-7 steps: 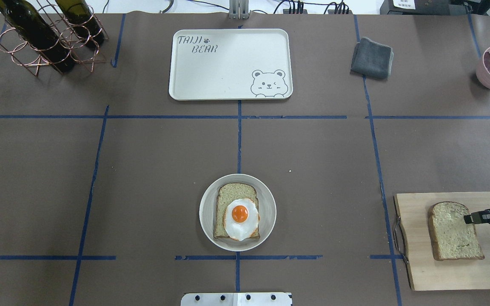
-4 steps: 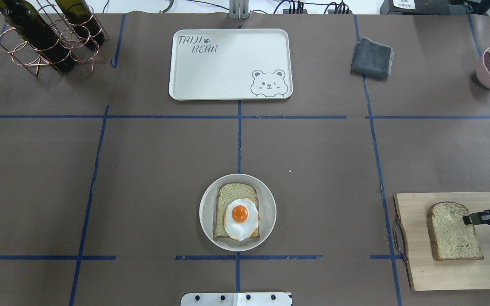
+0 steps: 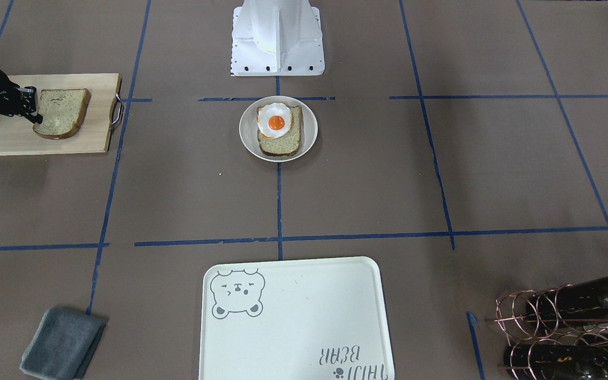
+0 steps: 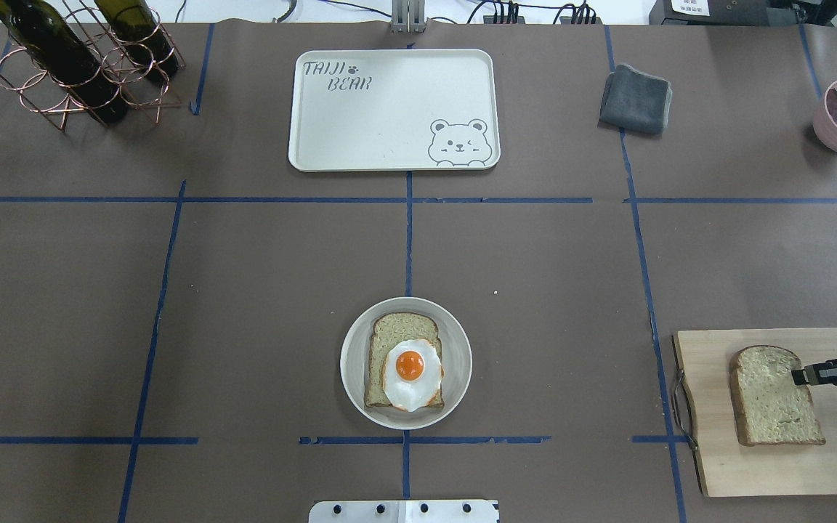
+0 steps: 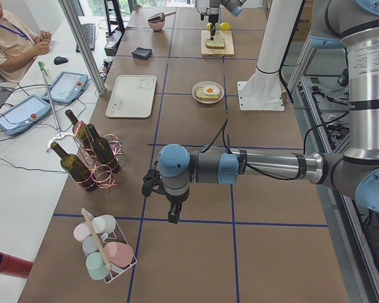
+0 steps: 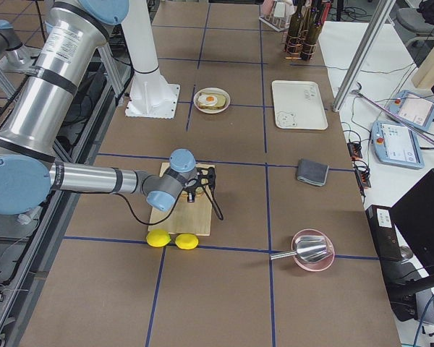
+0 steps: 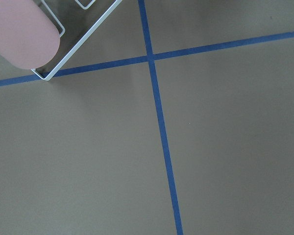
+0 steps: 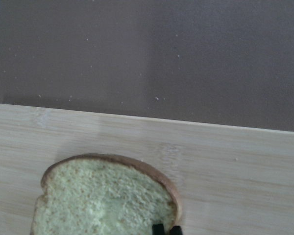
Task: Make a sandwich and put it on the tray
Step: 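Lower the right gripper and grasp the bread slice's edge, then lift the bread slice with the right gripper and carry it over the plate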
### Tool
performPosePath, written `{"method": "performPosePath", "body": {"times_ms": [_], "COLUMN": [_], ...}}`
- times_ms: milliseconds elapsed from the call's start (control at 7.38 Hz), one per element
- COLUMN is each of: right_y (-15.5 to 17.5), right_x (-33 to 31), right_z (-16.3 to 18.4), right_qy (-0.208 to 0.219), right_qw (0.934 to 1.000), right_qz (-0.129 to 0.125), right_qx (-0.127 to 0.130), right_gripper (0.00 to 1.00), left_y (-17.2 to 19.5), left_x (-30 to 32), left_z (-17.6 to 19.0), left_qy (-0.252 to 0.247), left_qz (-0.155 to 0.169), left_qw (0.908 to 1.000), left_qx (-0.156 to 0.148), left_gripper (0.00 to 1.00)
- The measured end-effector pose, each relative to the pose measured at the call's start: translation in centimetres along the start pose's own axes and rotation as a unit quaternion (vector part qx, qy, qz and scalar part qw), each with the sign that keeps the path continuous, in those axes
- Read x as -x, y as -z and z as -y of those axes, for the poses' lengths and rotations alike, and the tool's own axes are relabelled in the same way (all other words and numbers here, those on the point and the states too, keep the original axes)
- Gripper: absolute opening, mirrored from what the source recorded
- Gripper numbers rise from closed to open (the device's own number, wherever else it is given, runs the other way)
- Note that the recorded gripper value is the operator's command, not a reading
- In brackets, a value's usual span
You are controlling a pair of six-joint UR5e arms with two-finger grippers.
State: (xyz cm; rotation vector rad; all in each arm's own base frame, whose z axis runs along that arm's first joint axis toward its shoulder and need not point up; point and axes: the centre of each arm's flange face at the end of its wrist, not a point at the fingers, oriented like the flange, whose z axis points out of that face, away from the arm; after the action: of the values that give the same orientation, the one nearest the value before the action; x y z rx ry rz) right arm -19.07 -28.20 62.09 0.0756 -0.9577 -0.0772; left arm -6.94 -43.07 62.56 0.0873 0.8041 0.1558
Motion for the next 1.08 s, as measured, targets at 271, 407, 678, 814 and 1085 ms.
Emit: {"method": "performPosePath", "body": {"times_ms": [271,407,678,814,1085], "right_y": [0.2,0.4,1.8,2.9,5.2], "right_x": [0.3,0.6,1.2,1.4,2.8], "right_z": [0.0,0.0,0.1,0.5,2.6], "right_qy": [0.003,0.005,0.006,0.008,0.015], "right_qw": [1.0,0.9999,0.9987,0.9972,0.9914], "right_qz": [0.004,0.012,0.048,0.073,0.128], "right_qx": [0.0,0.003,0.016,0.018,0.021], "right_gripper": [0.0,0.0,0.0,0.0,0.0], "left_y": [0.1,0.1,0.2,0.2,0.2], "left_x": [-0.1,-0.1,-0.2,-0.2,-0.2], "left_z": [0.0,0.0,0.0,0.1,0.1], "left_qy": [-0.001,-0.001,-0.002,-0.002,-0.003], "left_qz": [0.0,0.0,0.0,0.0,0.0], "left_qw": [1.0,1.0,1.0,1.0,1.0], "left_qx": [-0.001,-0.001,-0.002,-0.002,-0.002], "left_gripper": [1.0,1.0,1.0,1.0,1.0]}}
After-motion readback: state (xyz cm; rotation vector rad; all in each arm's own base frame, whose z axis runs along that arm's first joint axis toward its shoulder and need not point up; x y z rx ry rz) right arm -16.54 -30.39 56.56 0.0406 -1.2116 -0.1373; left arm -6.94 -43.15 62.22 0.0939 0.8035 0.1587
